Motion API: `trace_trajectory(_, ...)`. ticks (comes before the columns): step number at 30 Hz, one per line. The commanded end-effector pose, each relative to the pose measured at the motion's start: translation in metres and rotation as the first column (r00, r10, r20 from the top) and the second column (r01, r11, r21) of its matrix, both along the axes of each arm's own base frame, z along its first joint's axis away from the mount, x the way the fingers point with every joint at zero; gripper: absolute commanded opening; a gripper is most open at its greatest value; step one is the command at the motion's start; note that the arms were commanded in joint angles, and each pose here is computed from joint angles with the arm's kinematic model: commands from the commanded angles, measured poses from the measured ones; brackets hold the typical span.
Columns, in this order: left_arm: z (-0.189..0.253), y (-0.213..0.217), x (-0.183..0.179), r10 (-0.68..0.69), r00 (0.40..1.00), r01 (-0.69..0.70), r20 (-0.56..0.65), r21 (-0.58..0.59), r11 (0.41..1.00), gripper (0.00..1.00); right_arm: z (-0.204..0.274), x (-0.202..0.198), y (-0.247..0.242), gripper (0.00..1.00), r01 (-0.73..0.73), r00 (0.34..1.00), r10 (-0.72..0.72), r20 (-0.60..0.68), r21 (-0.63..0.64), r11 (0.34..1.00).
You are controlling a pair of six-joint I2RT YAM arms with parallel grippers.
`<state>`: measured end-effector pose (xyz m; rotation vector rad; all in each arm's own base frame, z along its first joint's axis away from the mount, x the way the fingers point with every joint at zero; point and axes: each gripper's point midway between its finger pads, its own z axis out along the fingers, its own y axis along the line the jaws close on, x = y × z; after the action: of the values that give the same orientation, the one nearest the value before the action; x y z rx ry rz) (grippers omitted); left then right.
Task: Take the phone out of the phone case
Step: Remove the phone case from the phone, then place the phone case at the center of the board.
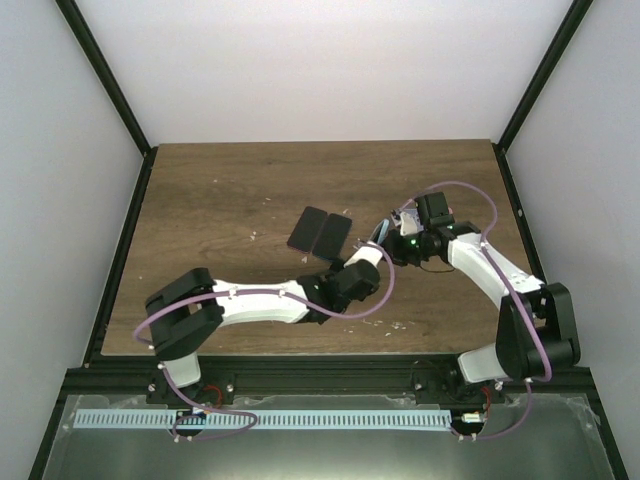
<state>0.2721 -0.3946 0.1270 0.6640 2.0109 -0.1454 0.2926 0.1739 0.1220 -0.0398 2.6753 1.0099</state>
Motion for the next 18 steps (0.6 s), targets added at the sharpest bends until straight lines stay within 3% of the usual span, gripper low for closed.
trace_trajectory(1,0.032,0.050,0.029,0.193,0.979,-0.201,-0.060,-0.172,0.964,0.00,-0.010,0.014,-0.031,0.01,0.034,0.988,-0.007,0.157,-0.175,0.984)
trace_trajectory(10,0.072,0.094,0.020,0.239,0.968,-0.249,-0.073,-0.314,0.916,0.00,0.001,0.022,-0.037,0.01,0.047,0.972,0.005,0.234,-0.216,0.975)
trace_trajectory(18,0.080,0.131,0.002,0.266,0.961,-0.275,-0.076,-0.359,0.892,0.00,0.024,0.045,-0.033,0.01,0.013,0.947,0.066,0.314,-0.245,0.969)
